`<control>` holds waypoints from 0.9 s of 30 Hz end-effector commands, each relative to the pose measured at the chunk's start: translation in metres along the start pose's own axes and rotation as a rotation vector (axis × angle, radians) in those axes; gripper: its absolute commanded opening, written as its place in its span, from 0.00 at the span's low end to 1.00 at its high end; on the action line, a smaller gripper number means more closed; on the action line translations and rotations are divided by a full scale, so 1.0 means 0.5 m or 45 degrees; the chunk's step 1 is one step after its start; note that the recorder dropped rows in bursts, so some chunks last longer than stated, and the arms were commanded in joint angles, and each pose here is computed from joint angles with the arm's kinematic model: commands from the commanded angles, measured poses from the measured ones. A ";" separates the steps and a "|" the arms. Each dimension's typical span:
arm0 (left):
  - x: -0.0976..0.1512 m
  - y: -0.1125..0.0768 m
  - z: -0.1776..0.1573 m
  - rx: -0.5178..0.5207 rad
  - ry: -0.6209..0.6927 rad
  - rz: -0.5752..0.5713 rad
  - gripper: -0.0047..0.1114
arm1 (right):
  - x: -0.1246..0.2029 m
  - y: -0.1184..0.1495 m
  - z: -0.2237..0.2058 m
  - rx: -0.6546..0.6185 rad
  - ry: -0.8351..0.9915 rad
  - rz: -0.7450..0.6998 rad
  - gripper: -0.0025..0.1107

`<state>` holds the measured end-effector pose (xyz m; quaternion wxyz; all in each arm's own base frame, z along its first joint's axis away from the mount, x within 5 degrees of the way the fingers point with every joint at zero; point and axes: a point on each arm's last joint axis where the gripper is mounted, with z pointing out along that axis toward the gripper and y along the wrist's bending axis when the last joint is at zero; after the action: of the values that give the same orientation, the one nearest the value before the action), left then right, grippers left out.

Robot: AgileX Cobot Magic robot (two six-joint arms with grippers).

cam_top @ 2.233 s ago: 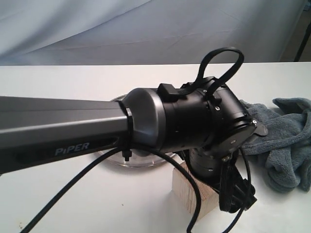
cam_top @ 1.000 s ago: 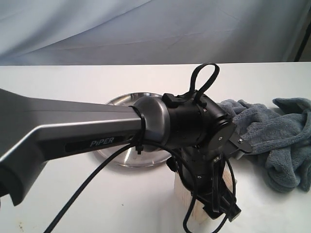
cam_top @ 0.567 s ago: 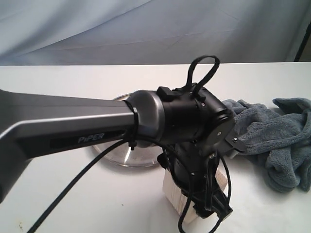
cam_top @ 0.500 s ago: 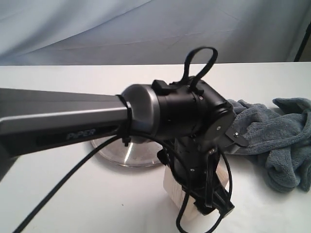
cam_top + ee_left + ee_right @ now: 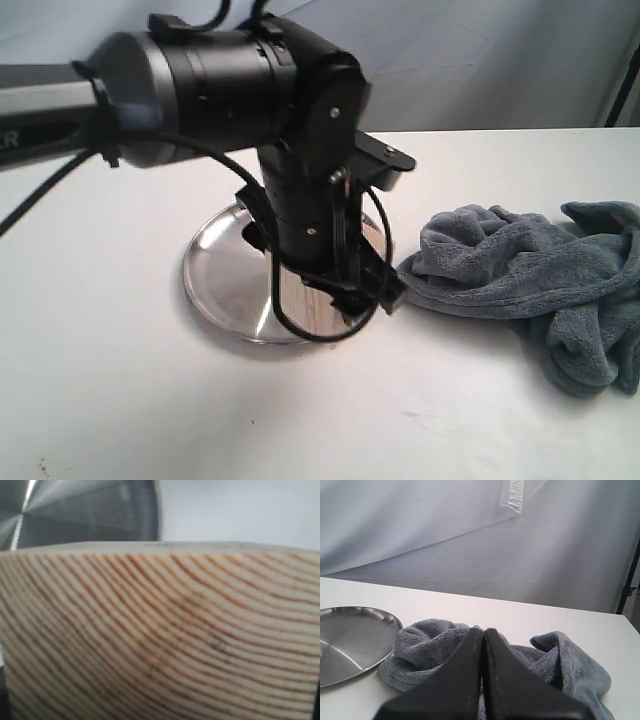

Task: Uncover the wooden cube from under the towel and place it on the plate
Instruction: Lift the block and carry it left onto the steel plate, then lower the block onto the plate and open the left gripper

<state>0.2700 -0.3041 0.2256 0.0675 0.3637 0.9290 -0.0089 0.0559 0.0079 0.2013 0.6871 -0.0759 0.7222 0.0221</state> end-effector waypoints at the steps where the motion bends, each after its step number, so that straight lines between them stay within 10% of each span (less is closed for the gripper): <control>1: -0.001 0.072 -0.027 -0.021 -0.045 -0.122 0.04 | 0.001 0.000 0.000 -0.004 -0.009 0.009 0.02; 13: -0.002 0.251 -0.025 -0.066 -0.163 -0.369 0.04 | 0.001 0.000 0.000 -0.004 -0.009 0.009 0.02; 27: -0.028 0.254 0.082 0.014 -0.103 -0.330 0.04 | 0.001 0.000 0.000 -0.004 -0.009 0.009 0.02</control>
<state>0.3651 -0.2204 0.1966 0.0931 0.2359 0.9665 -0.0390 0.0559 0.0079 0.2013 0.6871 -0.0759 0.7222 0.0221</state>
